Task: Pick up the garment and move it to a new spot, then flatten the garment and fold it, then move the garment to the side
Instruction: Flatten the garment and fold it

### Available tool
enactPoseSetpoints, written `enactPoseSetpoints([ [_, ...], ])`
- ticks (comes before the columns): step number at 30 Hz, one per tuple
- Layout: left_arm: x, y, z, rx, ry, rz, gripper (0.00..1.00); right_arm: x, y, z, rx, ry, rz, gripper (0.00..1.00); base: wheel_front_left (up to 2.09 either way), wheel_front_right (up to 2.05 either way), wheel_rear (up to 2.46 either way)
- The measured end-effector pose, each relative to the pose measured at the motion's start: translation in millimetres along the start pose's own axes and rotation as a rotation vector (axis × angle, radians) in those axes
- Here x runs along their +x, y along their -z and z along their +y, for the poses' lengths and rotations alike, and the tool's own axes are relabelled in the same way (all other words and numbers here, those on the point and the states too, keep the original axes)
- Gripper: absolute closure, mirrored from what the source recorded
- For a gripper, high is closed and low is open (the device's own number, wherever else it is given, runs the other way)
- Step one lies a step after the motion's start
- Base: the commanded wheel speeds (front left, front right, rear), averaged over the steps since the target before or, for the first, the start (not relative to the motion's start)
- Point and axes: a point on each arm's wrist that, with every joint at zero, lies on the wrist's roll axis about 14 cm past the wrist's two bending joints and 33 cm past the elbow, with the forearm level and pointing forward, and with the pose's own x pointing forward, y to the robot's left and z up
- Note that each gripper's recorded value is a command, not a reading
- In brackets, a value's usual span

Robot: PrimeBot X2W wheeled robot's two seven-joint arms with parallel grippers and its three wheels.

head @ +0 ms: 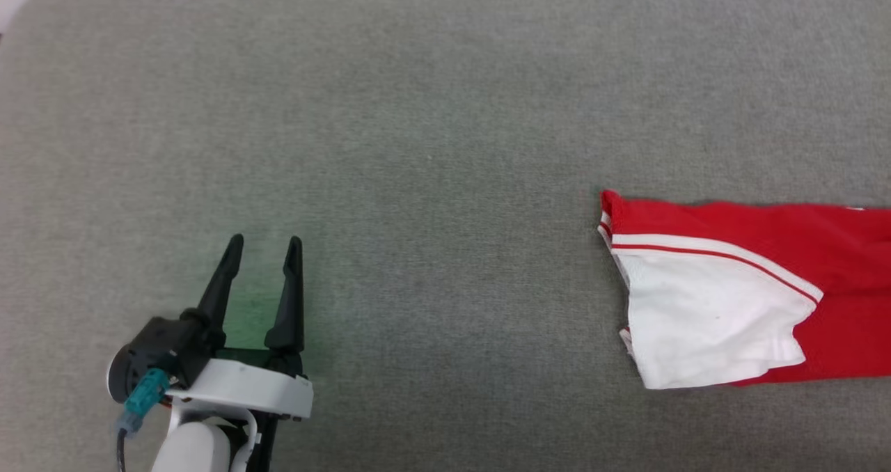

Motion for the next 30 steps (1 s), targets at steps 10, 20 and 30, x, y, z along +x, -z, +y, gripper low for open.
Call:
enactPoseSetpoints([
  [10,-1.9,0.0,-3.4,-0.014,0.001,0.001,0.00,-15.2,-8.9,79.6,0.054,-0.234,-0.032,1.00,0.00,0.00,0.00],
  [20,-14.0,-13.0,-4.3,-0.034,-0.009,-0.030,0.00,-98.4,-14.7,204.0,-0.071,-0.644,-0.062,1.00,0.00,0.00,0.00],
  [30,-31.8,-16.2,5.2,-0.055,-0.051,-0.034,0.00,-153.6,-10.9,286.7,-0.163,-0.901,-0.103,1.00,0.00,0.00,0.00],
])
